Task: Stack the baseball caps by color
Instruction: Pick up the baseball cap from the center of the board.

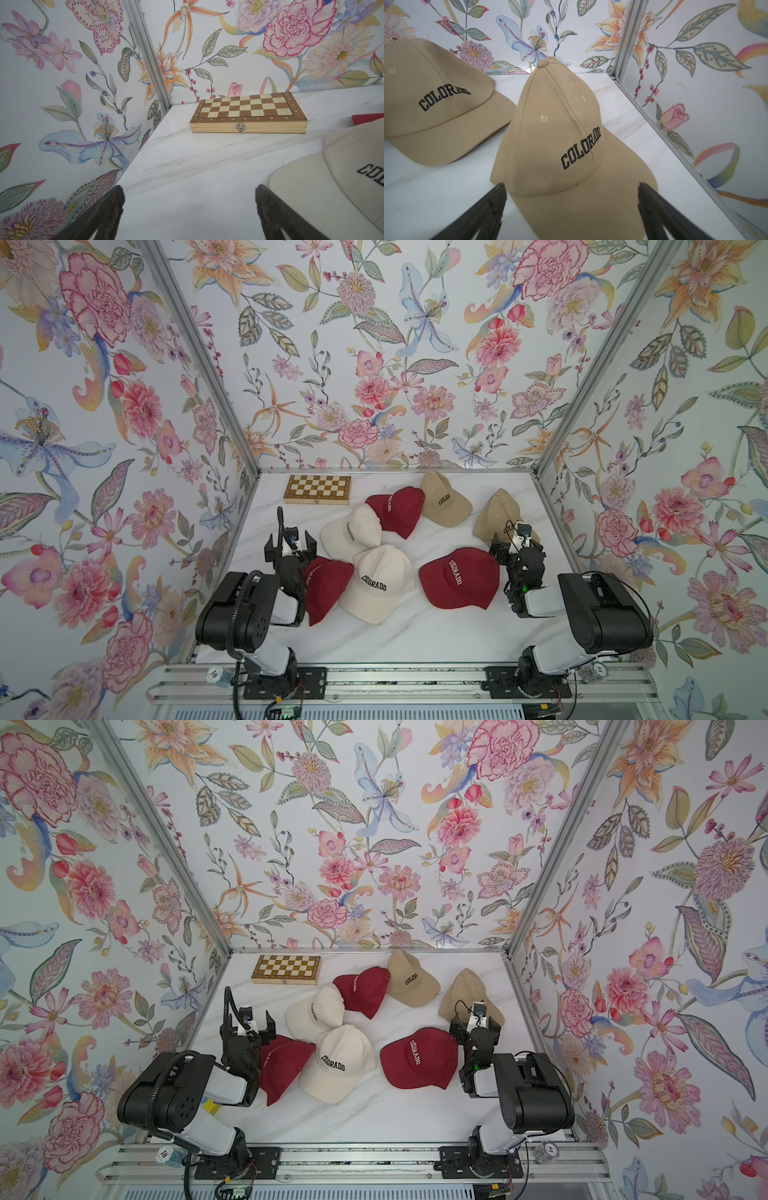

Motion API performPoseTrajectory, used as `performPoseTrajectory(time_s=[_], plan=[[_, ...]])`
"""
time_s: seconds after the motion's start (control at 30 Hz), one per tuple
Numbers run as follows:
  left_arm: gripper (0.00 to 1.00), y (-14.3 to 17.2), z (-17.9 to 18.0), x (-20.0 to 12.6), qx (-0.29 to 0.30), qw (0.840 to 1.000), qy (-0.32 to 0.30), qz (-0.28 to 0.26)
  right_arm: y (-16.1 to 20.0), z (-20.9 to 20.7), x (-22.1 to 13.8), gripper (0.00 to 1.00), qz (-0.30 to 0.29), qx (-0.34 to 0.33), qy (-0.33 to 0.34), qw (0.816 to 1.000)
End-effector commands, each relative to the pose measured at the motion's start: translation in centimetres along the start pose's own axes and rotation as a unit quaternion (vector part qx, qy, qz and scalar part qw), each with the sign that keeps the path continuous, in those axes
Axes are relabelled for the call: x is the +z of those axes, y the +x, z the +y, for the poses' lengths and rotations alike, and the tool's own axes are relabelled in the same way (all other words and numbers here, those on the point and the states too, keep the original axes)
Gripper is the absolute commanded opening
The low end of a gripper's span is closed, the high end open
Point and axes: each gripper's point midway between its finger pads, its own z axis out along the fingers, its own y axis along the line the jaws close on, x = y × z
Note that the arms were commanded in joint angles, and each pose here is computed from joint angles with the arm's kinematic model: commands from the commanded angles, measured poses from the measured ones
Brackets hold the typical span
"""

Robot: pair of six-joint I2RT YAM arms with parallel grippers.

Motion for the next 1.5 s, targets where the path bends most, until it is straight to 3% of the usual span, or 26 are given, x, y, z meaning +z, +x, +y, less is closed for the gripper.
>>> performPoseTrajectory(time_s=[0.0, 0.33, 0.53, 0.63, 0.73, 0.8, 0.93, 1.1, 1.23, 1.47], plan=[[1.0, -1.1, 0.1, 0.3, -0.012, 1.0, 0.002, -0.016, -0.9, 0.1, 0.1, 0.99, -0.009, 0.004, 0.001, 1.0], [1.0, -1.2, 0.5, 0.0, -0.013, 1.0, -0.01, -0.017, -1.0, 0.0, 0.1, 0.99, -0.012, 0.006, 0.005, 1.0], [1.0, -5.8, 1.7, -0.4, -0.013, 0.999, -0.037, -0.012, -3.3, -0.2, -1.3, 0.99, -0.019, -0.011, 0.025, 0.999], [1.0, -9.1, 1.7, -0.7, -0.02, 0.999, -0.029, -0.02, -6.5, -0.4, -2.4, 0.99, -0.026, -0.014, 0.036, 0.999], [1.0, -12.1, 0.2, -0.9, -0.022, 0.999, 0.019, -0.02, -9.7, -1.1, -3.4, 0.99, 0.007, 0.027, 0.041, 0.999], [1.0, -13.9, -2.0, -1.4, -0.022, 0.996, 0.079, -0.022, -11.2, -0.4, -4.2, 0.99, 0.035, 0.05, 0.004, 0.998], [1.0, -15.9, -7.8, -3.6, -0.021, 0.976, 0.216, -0.033, -10.4, 1.8, -5.8, 0.99, 0.121, 0.095, -0.078, 0.985], [1.0, -16.3, -14.2, -7.7, -0.005, 0.939, 0.341, -0.045, -6.8, 5.1, -8.7, 0.99, 0.247, 0.158, -0.189, 0.937], [1.0, -17.2, -16.7, -9.9, -0.032, 0.908, 0.414, -0.058, -5.5, 4.7, -10.3, 0.99, 0.277, 0.197, -0.2, 0.919], [1.0, -16.3, -21.5, -13.0, 0.026, 0.874, 0.483, -0.049, -2.7, 5.5, -10.2, 0.99, 0.322, 0.246, -0.226, 0.886]])
